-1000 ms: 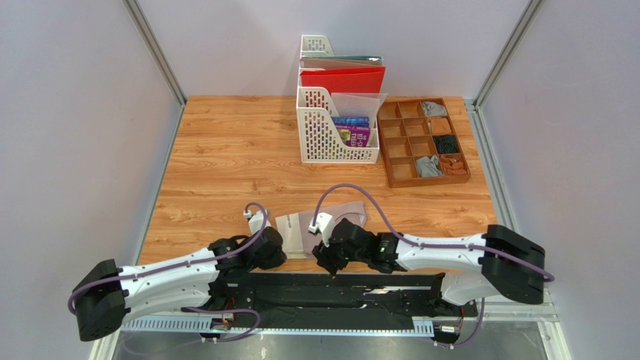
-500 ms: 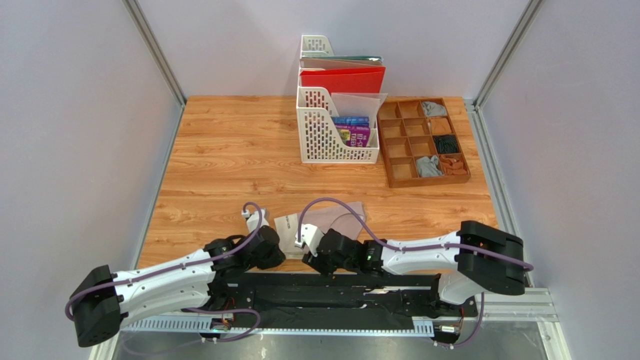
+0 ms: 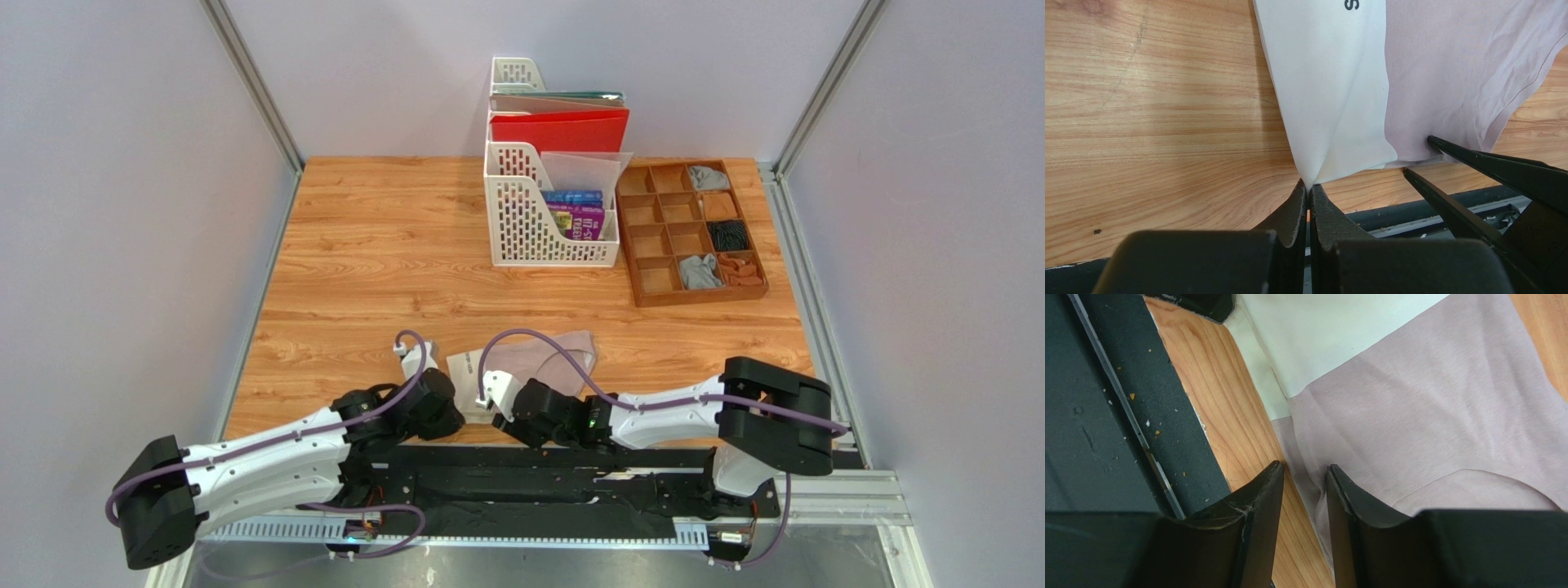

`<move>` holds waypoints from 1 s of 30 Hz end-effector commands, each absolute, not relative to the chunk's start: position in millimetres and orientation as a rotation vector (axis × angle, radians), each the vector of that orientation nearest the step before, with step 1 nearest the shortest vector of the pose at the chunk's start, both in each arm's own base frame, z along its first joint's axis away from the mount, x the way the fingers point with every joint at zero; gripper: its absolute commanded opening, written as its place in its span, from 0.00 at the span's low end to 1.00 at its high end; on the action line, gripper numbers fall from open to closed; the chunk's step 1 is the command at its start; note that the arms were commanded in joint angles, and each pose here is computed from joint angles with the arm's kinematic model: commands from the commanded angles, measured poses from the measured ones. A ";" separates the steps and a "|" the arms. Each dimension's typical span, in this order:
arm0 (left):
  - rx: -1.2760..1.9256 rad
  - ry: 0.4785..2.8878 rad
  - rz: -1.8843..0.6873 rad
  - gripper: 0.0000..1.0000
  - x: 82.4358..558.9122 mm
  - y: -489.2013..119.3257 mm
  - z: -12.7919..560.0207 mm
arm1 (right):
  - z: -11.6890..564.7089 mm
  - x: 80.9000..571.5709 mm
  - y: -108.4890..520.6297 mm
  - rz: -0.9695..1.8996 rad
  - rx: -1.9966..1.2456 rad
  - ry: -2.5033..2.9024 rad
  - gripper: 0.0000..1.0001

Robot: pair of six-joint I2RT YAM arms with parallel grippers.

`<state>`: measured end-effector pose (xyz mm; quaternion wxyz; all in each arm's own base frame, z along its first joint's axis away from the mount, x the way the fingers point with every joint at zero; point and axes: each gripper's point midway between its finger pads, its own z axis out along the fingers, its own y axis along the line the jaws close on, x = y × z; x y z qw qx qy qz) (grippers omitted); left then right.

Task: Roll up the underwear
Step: Adjust the underwear at the center of the board.

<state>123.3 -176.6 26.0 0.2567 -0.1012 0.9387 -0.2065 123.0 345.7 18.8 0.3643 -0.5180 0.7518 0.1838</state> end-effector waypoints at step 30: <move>0.082 2.277 -0.646 0.76 141.2 -172.4 92.8 | 64.6 117.0 355.4 0.695 -1.459 2.097 0.00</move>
